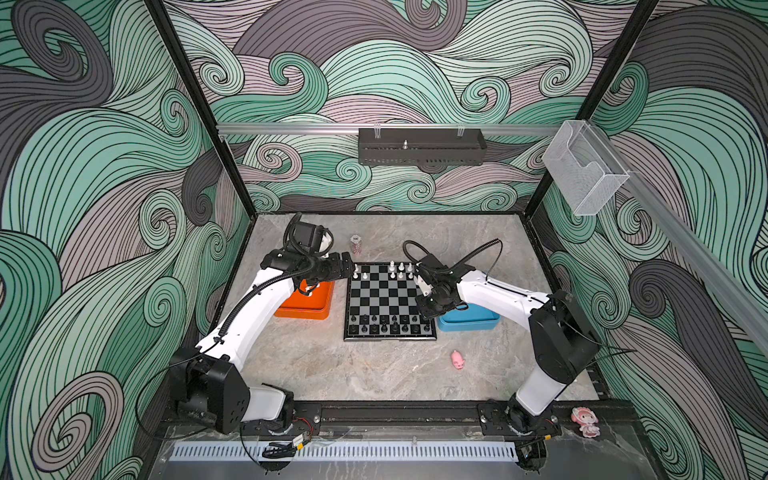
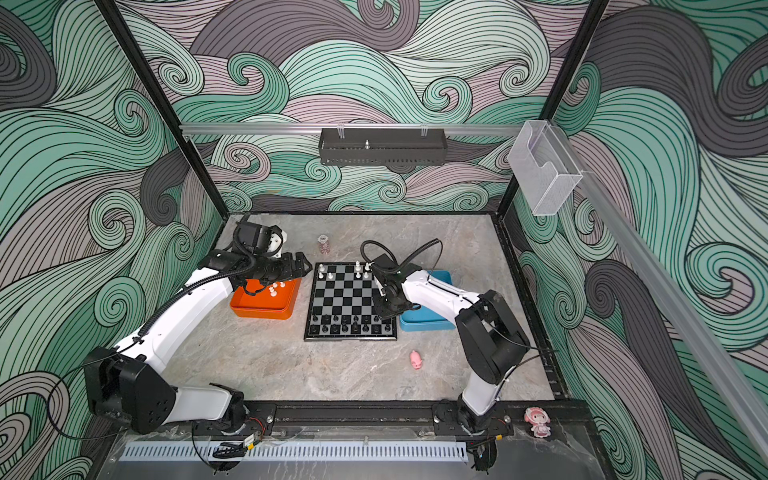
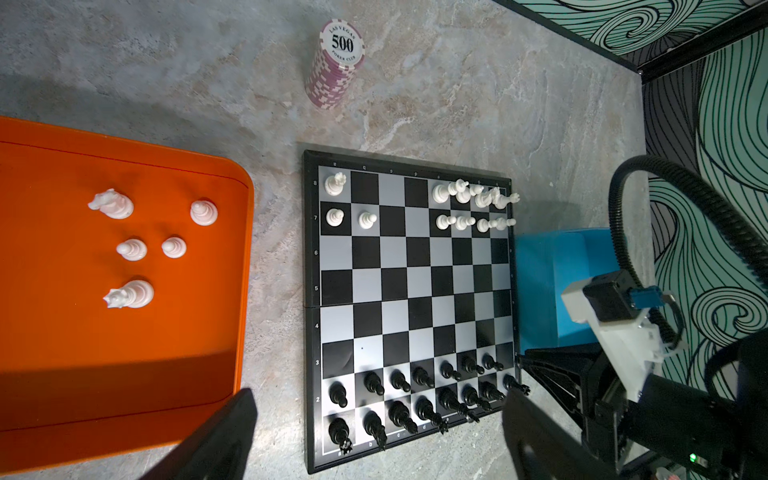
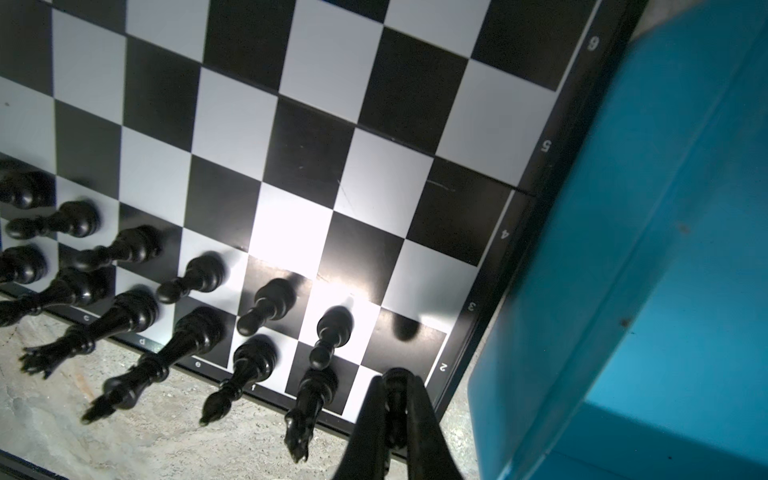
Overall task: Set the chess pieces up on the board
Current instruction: 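Lift the black pawn with the right gripper and carry it over the board, then lower the black pawn with the right gripper onto a near-row square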
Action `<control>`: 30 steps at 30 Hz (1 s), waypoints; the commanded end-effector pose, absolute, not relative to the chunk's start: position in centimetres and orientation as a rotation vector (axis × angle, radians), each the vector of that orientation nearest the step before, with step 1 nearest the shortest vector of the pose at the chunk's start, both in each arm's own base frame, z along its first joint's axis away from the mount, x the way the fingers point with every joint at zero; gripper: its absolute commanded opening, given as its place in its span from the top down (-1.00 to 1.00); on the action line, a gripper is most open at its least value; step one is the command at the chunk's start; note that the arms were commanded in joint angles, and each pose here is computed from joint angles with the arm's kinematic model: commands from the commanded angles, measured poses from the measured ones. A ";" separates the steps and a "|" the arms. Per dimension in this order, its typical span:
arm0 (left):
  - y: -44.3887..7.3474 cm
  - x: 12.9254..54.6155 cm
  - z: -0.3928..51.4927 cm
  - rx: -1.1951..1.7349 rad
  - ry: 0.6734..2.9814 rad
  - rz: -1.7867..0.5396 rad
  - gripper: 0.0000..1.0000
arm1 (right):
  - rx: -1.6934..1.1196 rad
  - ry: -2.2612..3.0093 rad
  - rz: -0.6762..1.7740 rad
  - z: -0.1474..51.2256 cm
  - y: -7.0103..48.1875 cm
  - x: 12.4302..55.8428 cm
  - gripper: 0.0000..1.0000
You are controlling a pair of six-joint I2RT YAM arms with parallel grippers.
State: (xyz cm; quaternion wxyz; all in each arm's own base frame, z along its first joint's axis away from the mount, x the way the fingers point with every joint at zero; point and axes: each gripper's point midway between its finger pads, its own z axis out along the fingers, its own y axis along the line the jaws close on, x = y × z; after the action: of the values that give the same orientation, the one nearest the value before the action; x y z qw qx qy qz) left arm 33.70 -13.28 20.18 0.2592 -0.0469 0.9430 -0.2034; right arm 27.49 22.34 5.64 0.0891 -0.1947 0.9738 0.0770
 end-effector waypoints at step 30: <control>-13.1 33.4 20.0 -0.144 2.569 -0.565 -0.89 | -0.603 2.936 0.194 3.8 22.3 26.9 0.76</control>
State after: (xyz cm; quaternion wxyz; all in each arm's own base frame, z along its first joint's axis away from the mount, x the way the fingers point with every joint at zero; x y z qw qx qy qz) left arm 33.62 -13.33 20.06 0.2569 -0.0465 0.9434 -0.2047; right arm 27.20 22.26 4.29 0.0738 -0.1963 0.9753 0.0698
